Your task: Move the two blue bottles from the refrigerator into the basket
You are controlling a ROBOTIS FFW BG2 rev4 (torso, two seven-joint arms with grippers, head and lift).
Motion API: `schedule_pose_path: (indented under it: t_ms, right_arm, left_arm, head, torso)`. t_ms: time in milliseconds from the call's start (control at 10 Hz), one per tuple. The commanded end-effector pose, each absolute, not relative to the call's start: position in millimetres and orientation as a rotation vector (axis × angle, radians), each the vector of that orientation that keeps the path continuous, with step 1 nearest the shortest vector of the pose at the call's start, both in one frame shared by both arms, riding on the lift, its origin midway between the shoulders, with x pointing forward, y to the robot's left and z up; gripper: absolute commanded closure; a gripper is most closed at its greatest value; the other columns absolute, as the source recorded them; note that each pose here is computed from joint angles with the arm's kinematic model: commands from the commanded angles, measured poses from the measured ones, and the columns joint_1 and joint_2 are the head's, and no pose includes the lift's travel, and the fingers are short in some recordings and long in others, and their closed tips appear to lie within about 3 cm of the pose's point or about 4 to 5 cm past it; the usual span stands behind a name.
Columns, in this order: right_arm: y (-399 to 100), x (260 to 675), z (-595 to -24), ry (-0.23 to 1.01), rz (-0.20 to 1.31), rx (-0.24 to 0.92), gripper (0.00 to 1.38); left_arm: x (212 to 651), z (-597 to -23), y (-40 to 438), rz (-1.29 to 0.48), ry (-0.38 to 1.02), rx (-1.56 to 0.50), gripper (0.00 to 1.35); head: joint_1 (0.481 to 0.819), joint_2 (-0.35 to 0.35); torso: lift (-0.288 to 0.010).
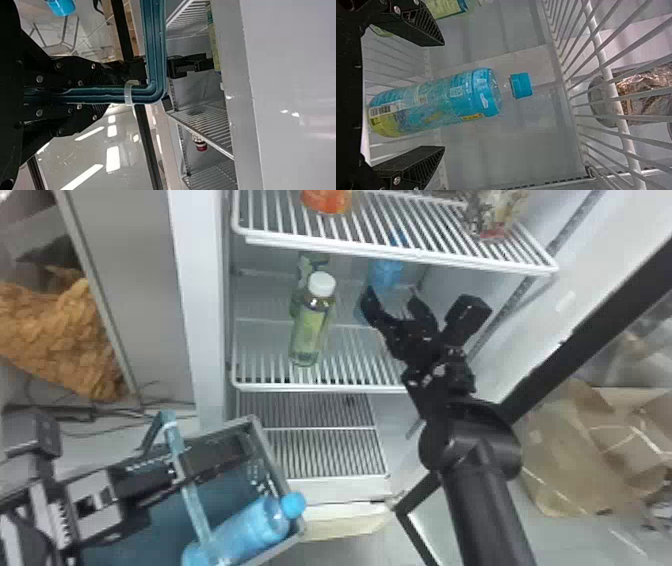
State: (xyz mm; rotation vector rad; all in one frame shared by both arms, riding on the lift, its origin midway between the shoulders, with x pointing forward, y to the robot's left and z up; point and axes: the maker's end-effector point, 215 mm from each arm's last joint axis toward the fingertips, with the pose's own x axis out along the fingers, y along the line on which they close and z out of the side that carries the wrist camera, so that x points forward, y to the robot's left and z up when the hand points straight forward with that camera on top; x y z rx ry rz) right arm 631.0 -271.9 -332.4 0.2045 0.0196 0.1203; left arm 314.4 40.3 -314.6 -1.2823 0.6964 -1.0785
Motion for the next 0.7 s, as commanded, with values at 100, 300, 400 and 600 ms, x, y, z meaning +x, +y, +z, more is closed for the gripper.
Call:
schedule_pose_path:
  t_ms: [100, 300, 400, 600]
  right_arm:
    - [-272, 647, -333, 0.033, 0.108, 0.173, 0.13]
    - [-270, 660, -339, 0.053, 0.099, 0.155, 0.13]
    - [-271, 663, -345, 0.067, 0.091, 0.155, 0.13]
    - [-269, 668, -351, 0.086, 0.087, 0.150, 0.18]
  left_arm:
    - [314, -315, 40, -1.079, 0.697, -1.281, 1.19]
    - [315, -313, 40, -1.083, 0.696, -1.280, 1.19]
    - [315, -313, 40, -1.083, 0.696, -1.280, 1.19]
    - [315, -314, 40, -1.083, 0.697, -1.278, 1.19]
  head:
    - [0.695, -0.267]
    - [0.695, -0.263]
    - [0.695, -0.260]
    - [0.695, -0.256]
  torso:
    - [-0.216]
    - [-0.216]
    - [-0.216]
    - [-0.216]
